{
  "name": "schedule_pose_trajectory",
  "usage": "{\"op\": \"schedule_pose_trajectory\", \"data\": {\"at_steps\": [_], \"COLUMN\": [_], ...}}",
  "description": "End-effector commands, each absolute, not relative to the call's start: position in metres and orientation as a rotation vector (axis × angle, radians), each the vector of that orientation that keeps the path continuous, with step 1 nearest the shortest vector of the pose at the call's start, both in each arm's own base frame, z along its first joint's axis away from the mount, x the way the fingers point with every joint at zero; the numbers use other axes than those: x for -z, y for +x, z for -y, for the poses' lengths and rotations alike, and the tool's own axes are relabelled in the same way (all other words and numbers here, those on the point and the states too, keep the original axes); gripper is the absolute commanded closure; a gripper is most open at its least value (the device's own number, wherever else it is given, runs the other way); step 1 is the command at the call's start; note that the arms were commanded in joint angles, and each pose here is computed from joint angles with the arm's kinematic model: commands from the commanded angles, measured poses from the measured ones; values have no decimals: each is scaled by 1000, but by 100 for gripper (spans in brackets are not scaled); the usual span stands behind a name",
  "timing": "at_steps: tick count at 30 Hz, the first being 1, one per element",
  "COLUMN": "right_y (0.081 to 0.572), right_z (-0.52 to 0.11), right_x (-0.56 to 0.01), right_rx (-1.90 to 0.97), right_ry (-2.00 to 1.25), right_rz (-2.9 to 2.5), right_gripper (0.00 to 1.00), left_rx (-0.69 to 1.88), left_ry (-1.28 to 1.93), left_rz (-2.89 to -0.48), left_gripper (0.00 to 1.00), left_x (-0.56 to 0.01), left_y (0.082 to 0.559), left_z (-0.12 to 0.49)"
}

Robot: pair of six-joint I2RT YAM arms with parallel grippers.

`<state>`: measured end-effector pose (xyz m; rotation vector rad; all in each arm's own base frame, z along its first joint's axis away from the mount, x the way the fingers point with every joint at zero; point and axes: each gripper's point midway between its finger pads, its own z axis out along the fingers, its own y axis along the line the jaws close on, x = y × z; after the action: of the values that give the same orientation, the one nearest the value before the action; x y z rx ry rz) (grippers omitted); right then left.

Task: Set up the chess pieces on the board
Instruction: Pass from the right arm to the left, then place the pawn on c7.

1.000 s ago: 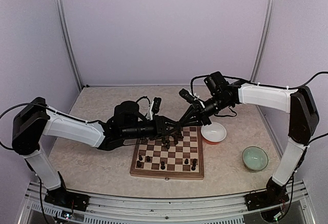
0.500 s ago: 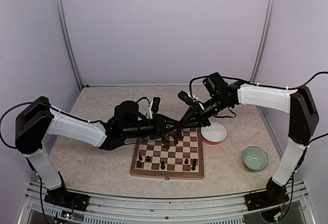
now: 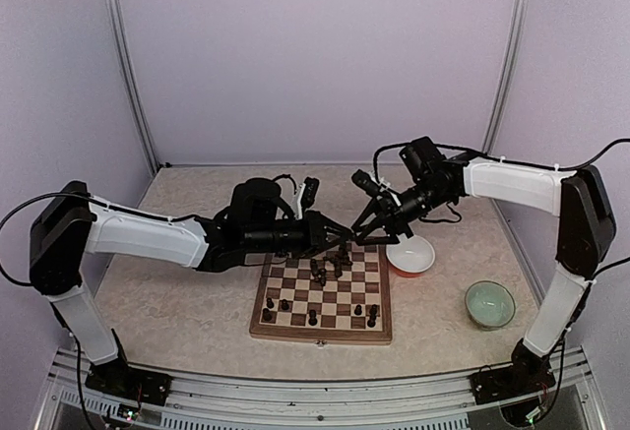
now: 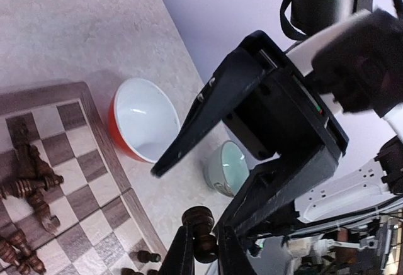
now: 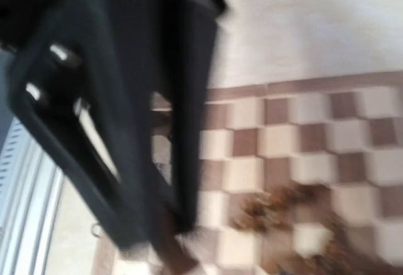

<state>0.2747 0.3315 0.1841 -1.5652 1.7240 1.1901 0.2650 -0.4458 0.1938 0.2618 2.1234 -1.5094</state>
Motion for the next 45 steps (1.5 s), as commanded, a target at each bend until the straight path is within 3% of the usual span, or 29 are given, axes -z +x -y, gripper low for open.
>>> {"op": "schedule_pose_trajectory", "data": {"at_steps": [1, 5, 10, 13, 14, 15, 16, 17, 20, 27, 45], "right_y": [306, 337, 380, 402, 410, 418, 425, 430, 428, 409, 404], "right_z": [-281, -240, -206, -188, -181, -172, -160, -148, -126, -143, -144], "right_x": [-225, -238, -233, -265, -278, -293, -308, -320, -324, -255, -241], "right_rx": [-1158, -1044, -613, -392, -317, -239, -174, -125, -144, -278, -272], "right_ry": [-1400, -1254, -1135, -1060, -1029, -979, -907, -822, -659, -808, -854], "right_rz": [-1717, -1742, -1859, -1822, -1808, -1799, -1793, -1787, -1785, -1855, -1843], "right_gripper": [45, 42, 41, 38, 32, 9, 2, 1, 1, 3, 5], "left_rx": [1182, 986, 748, 625, 596, 567, 554, 540, 527, 481, 413], "left_ry": [478, 612, 801, 901, 927, 955, 980, 1011, 1097, 1177, 1192], "left_rz": [-2245, -2345, -2414, -2456, -2464, -2477, -2484, -2505, -2545, -2602, -2672], "left_gripper": [91, 91, 92, 94, 94, 94, 94, 94, 94, 94, 91], "left_x": [-193, -181, -167, -152, -151, -145, -143, -134, -119, -94, -64], "left_y": [261, 252, 236, 227, 225, 223, 220, 216, 206, 195, 190], "left_z": [432, 424, 432, 440, 442, 444, 447, 449, 455, 460, 454]}}
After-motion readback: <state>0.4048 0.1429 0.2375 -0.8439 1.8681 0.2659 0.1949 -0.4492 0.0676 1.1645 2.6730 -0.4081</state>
